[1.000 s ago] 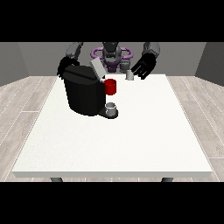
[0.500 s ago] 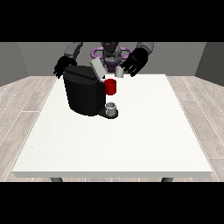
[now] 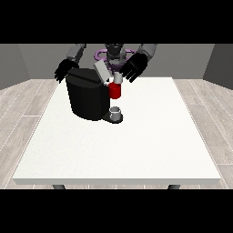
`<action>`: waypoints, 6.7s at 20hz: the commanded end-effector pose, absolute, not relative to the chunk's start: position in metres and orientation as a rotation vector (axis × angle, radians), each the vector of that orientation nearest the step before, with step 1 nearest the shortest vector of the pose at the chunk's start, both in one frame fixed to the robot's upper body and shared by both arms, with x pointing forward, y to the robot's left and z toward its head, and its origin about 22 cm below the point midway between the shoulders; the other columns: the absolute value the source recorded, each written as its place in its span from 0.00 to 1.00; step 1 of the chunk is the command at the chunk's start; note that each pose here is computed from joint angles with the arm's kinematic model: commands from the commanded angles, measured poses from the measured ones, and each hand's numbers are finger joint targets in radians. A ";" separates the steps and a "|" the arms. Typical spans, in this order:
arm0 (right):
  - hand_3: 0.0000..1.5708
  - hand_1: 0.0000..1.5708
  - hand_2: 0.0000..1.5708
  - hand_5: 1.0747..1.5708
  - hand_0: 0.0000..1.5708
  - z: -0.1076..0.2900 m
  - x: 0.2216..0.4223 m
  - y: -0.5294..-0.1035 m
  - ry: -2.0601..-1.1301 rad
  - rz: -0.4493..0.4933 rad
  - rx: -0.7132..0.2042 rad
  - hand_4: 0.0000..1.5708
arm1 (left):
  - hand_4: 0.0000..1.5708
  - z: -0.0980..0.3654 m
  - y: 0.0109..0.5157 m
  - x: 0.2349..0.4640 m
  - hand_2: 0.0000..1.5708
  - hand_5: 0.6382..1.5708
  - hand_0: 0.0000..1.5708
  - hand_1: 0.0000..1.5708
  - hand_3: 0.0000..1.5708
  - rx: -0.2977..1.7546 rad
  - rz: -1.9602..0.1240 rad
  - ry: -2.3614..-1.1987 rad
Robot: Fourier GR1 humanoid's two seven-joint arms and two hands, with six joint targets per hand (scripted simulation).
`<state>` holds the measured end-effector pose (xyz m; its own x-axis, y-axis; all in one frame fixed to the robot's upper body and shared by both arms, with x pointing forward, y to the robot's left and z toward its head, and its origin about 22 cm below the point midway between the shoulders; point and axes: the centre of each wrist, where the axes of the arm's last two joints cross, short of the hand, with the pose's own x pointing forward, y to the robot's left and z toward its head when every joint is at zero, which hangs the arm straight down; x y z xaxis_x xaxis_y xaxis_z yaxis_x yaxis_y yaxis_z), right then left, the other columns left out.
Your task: Insert the coffee pod into the coffee machine and close the lid
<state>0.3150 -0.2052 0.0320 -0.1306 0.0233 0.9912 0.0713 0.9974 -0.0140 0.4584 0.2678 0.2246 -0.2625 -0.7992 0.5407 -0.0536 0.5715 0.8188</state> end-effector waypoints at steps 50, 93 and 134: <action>0.00 0.00 0.00 1.00 0.00 0.020 0.319 -0.223 -1.706 -0.142 -0.100 0.26 | 0.24 0.227 0.237 0.463 0.71 1.00 0.68 0.68 0.59 0.704 -0.987 -1.674; 0.00 0.00 0.00 1.00 0.00 0.025 0.278 -0.285 -1.598 0.030 -0.090 0.00 | 0.09 -0.003 0.227 0.395 0.00 1.00 0.00 0.00 0.00 -0.053 -0.332 -1.481; 0.00 0.00 0.00 1.00 0.00 0.048 0.367 -0.216 -1.686 0.236 -0.012 0.00 | 0.00 0.009 0.258 0.300 0.00 1.00 0.00 0.00 0.00 -0.104 -0.135 -1.660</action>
